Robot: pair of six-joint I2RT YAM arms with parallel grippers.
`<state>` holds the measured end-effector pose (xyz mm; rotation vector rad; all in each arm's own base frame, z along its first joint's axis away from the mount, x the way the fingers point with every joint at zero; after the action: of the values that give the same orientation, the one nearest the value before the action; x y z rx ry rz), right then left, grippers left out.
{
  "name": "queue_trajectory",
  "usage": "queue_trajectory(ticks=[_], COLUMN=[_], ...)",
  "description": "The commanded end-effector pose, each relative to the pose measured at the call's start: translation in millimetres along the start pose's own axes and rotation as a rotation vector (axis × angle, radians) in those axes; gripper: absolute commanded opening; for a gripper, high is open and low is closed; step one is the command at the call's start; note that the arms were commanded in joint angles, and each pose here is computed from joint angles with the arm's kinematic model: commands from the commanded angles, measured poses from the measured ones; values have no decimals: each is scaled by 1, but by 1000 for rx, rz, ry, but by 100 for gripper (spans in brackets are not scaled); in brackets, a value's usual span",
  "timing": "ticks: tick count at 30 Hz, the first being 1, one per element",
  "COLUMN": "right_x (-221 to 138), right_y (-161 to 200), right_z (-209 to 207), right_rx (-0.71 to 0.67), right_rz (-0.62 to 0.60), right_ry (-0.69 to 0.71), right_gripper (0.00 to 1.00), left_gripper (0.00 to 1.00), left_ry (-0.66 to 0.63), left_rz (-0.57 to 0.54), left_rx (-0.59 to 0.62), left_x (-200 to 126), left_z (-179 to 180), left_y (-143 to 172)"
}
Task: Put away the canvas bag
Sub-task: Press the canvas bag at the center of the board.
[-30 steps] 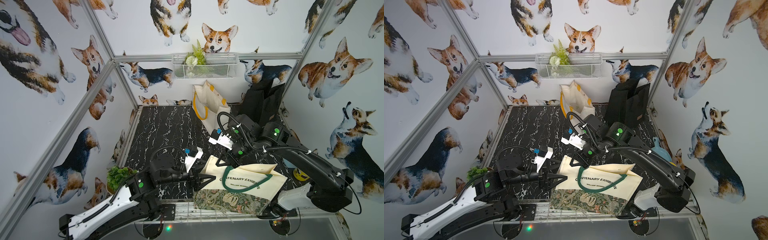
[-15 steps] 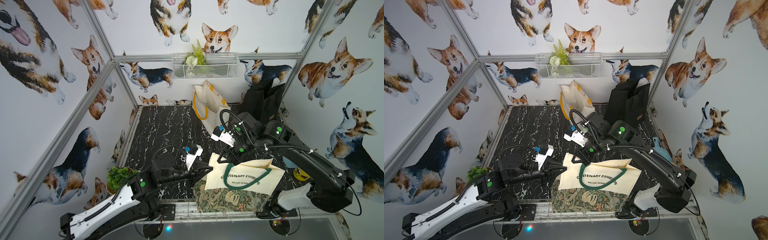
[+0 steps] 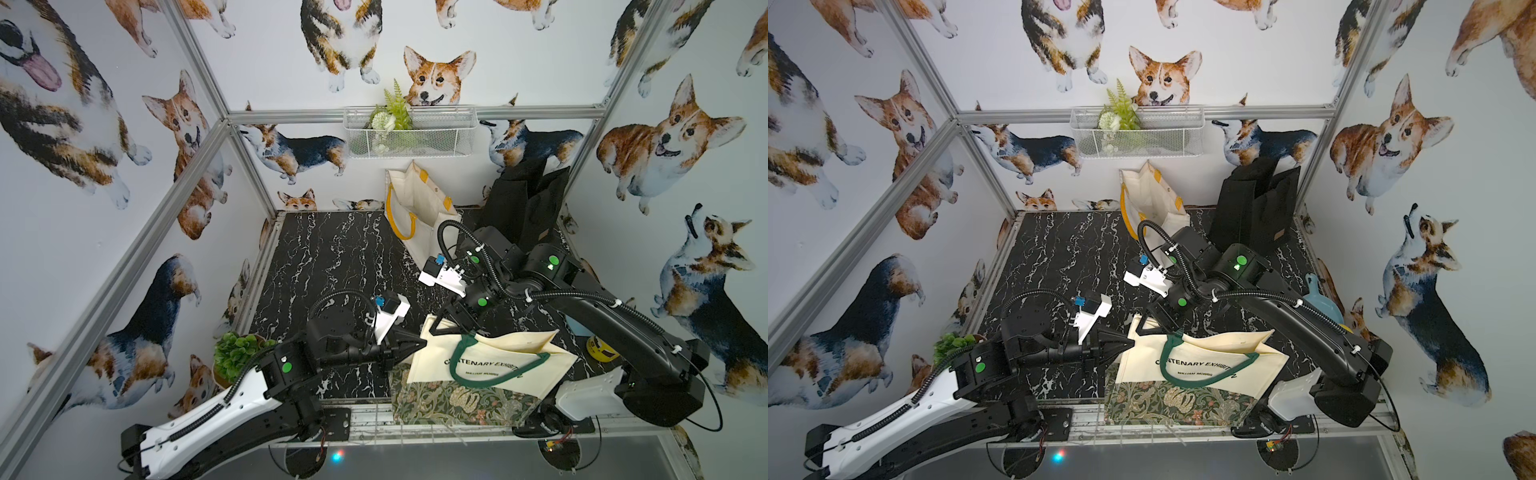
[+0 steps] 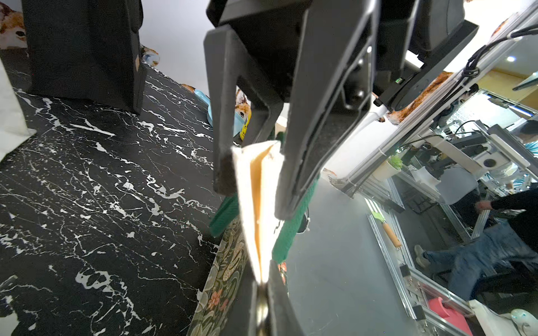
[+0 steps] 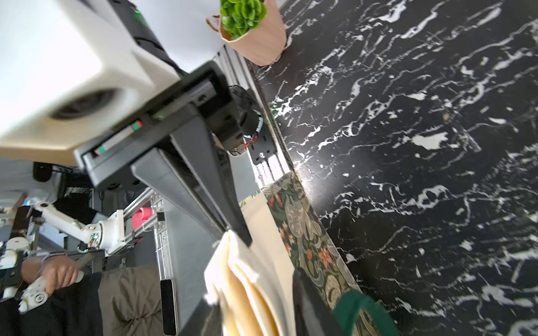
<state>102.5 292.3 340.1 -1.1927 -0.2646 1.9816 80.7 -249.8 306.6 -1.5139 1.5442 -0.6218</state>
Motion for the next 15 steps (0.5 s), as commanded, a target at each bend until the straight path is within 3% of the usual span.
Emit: queue_trajectory(ticks=[1,3,5,7,13,15], right_x=[8,14,19,22,10,5], right_y=[-4,-2,0,1,-7,-12], right_z=[8,8,8,7,7,9], right_rx=[-53,-53,-51,-44,-46,-41], right_rz=[0,25,44,54,20,8], right_ry=[-60,-56,-54,-48,15,22], right_gripper=[41,36,26,2,0,0], left_gripper=[0,0,0,0,3,26], left_ry=[47,48,46,42,34,25], left_rz=[19,18,16,14,13,13], left_rx=[15,16,18,16,5,-3], left_x=[0,1,0,-1,-1,0], left_z=[-7,-8,-8,-8,-6,-3], left_y=[0,-1,-1,-1,1,2])
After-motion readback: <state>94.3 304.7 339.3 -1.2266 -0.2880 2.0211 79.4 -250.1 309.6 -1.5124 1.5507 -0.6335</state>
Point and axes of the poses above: each gripper's point midway between its finger pads, its own x axis out along the fingers, its own z axis along the line the jaws close on, y = z × x, the point moved 3 cm from there along -x, back along the fingers, and after that the axes turned 3 degrees about -x, right-handed, at the moved point
